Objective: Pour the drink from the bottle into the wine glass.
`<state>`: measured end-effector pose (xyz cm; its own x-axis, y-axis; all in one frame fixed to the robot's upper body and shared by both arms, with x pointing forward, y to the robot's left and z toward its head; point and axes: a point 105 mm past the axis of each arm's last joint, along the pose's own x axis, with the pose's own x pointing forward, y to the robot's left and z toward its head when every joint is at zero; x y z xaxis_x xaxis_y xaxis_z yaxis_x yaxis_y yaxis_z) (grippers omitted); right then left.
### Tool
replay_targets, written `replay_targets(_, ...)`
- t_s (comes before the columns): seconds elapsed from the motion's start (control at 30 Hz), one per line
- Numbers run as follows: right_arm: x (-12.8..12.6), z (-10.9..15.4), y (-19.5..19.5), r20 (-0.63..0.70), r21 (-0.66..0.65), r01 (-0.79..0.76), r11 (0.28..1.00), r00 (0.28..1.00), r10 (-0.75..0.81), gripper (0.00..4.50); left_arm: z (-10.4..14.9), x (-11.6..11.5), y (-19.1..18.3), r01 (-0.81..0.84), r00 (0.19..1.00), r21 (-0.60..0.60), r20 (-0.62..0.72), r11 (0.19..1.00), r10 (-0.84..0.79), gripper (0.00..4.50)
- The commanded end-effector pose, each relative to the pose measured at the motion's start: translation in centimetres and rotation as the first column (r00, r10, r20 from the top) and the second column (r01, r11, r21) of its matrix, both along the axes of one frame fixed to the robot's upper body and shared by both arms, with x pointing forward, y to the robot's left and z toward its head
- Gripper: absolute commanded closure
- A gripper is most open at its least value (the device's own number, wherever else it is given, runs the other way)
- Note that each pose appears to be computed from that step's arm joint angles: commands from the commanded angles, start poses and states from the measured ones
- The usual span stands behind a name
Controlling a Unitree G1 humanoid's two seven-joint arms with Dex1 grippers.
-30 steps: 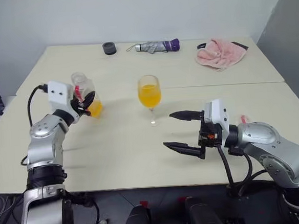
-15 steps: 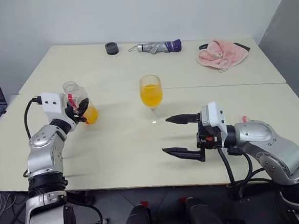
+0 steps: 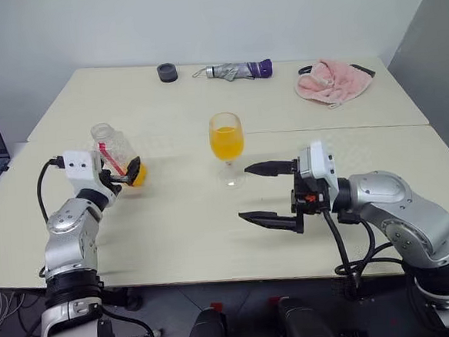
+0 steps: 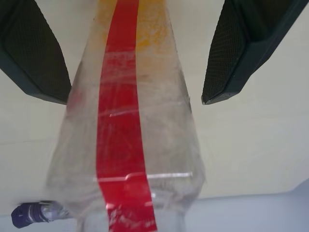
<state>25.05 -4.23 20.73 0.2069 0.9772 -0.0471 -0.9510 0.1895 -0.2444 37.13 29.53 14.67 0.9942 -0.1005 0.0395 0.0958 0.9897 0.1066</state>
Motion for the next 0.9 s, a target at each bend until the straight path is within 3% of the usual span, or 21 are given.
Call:
replay_targets(0.03, 0.3, 1.3, -0.2, 0.044, 0.03, 0.017, 0.999, 0.999, -0.019, 0.0, 1.7, -0.4, -0.2, 0.0, 0.997, 0.015, 0.072, 1.0, -0.001, 0.04)
replay_targets(0.2, 1.4, 2.0, -0.6, 0.054, 0.085, 0.086, 0.993, 0.994, -0.091, 0.0, 1.8, -0.8, -0.4, 0.004, 0.996, 0.021, 0.087, 1.0, -0.005, 0.04)
replay_targets(0.47, 1.2, 1.6, -1.0, 0.045, 0.087, 0.095, 0.992, 0.994, -0.099, 0.0, 2.0, -1.3, -0.7, 0.007, 0.995, 0.046, 0.099, 0.999, -0.012, 0.04)
replay_targets(0.63, 1.1, -1.5, -2.7, 0.067, -0.007, 0.177, 0.984, 0.982, -0.177, 0.0, 1.8, -2.4, -0.7, -0.005, 0.996, 0.087, 0.089, 0.996, -0.003, 0.04)
replay_targets(0.9, 2.3, -5.3, -5.9, -0.017, 0.102, 0.447, 0.888, 0.894, -0.448, 0.0, 1.0, -5.3, -0.7, -0.037, 0.997, 0.09, 0.067, 0.995, 0.031, 0.04)
